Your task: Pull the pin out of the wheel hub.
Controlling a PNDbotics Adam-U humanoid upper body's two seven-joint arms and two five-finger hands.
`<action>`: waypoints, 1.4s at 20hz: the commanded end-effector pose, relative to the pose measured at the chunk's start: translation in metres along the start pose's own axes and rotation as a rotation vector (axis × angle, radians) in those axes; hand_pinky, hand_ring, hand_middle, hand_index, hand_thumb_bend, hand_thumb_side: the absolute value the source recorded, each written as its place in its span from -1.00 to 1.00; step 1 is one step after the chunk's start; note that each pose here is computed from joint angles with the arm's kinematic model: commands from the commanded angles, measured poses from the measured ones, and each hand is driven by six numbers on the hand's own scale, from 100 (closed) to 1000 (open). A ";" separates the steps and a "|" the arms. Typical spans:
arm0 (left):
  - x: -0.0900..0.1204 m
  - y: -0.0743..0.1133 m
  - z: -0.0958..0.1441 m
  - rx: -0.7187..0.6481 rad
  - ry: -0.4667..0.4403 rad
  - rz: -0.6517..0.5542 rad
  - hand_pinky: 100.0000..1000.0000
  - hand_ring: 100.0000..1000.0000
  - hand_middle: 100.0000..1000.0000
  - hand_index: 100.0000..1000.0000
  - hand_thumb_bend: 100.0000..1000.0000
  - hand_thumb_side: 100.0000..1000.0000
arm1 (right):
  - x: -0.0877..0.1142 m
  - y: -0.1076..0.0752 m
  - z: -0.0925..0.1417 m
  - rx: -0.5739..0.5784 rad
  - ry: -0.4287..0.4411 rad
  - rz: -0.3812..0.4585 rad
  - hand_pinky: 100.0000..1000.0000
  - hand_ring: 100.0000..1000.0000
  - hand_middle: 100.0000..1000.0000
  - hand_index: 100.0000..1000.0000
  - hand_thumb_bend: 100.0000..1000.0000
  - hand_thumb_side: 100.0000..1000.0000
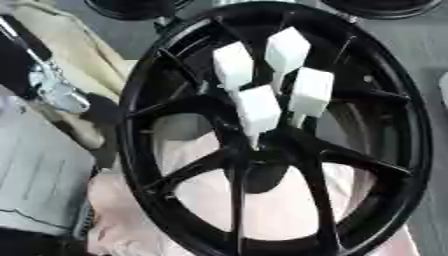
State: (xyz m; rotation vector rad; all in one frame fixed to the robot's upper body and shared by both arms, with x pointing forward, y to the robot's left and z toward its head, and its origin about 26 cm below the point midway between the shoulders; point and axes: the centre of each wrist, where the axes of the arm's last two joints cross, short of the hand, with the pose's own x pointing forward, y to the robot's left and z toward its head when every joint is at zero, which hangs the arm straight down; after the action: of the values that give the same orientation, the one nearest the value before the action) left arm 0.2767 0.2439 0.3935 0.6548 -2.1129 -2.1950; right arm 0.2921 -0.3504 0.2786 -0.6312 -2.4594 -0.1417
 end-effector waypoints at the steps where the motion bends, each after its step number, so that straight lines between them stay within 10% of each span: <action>1: 0.001 0.014 0.012 0.013 0.016 -0.047 0.35 0.18 0.20 0.51 0.06 -0.34 | 0.012 -0.005 -0.008 0.008 -0.058 0.026 0.44 0.03 -0.04 0.22 -0.33 -0.57; 12: -0.008 0.013 0.069 0.571 0.491 0.161 0.16 -0.04 -0.04 0.39 -0.38 -0.17 | 0.013 -0.008 -0.009 -0.012 -0.075 0.028 0.44 0.03 -0.04 0.22 -0.34 -0.58; 28: -0.009 0.010 0.068 0.570 0.496 0.183 0.17 -0.03 -0.03 0.40 -0.27 -0.13 | 0.015 -0.004 -0.012 0.011 -0.089 0.010 0.44 0.04 -0.03 0.23 -0.34 -0.60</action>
State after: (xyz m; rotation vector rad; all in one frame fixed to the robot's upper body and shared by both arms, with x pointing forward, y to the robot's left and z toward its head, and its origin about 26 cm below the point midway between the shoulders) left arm 0.2672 0.3103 0.3947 0.8208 -2.3652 -1.1345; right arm 0.2921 -0.3498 0.2848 -0.6332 -2.4973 -0.1351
